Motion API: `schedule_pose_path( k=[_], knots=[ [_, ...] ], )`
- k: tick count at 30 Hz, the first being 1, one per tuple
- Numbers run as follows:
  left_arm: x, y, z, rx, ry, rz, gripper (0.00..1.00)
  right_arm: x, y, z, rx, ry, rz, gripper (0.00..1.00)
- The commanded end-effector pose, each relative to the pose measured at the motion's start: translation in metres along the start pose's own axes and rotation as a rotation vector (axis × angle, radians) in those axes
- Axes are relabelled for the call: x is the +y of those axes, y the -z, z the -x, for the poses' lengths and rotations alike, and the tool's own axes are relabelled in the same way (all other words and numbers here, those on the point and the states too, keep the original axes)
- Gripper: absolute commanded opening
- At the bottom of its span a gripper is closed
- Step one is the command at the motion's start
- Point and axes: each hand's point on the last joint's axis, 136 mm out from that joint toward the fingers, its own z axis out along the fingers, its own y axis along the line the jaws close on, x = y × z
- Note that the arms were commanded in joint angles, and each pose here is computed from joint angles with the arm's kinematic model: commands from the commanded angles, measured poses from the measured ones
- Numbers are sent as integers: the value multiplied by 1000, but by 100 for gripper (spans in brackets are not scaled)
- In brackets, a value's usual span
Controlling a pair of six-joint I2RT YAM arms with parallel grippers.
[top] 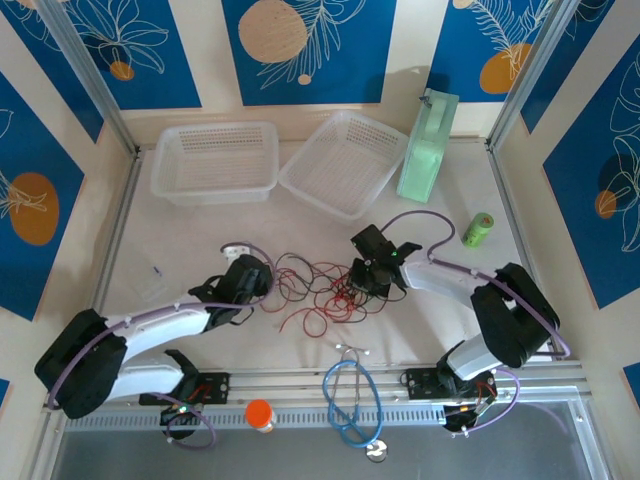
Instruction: Untangle the cables
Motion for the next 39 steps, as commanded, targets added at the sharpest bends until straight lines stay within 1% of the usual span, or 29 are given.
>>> schedule_pose_path(
  k=[1, 3, 6, 9, 11, 16, 20, 23, 27, 31, 34, 36, 39],
  knots=[
    [7, 6, 8, -31, 4, 28, 59, 15, 8, 1, -9, -25, 71, 41],
    [-2, 11, 14, -30, -19, -3, 66, 18, 17, 3, -17, 13, 55, 48],
    [-20, 22, 25, -28, -66, -74, 75, 21, 35, 4, -35, 67, 37, 55],
    [-42, 35, 32, 11, -136, -152, 83, 15, 52, -1, -47, 93, 0, 58],
    [-58, 44, 34, 44, -193, -205, 84, 9, 60, -6, -51, 96, -21, 60],
    [-101, 71, 17, 131, -388, -373, 86, -7, 70, -18, -17, 74, -41, 63],
    [-133, 89, -13, 200, -553, -509, 89, -12, 72, -22, 45, 62, -27, 61],
    [-149, 91, -37, 268, -650, -561, 89, -11, 74, -21, 84, 49, 17, 59],
    [-167, 81, -66, 343, -788, -572, 88, -9, 73, -22, 133, 16, 92, 57],
    [-180, 61, -97, 446, -905, -577, 80, -12, 71, -26, 160, -21, 129, 55],
    [-181, 45, -107, 465, -950, -551, 78, -15, 70, -29, 158, -40, 135, 55],
    [-180, 34, -109, 461, -973, -523, 73, -19, 69, -32, 155, -53, 136, 54],
    [-180, 22, -113, 454, -992, -497, 59, -23, 65, -35, 159, -70, 134, 53]
  ],
)
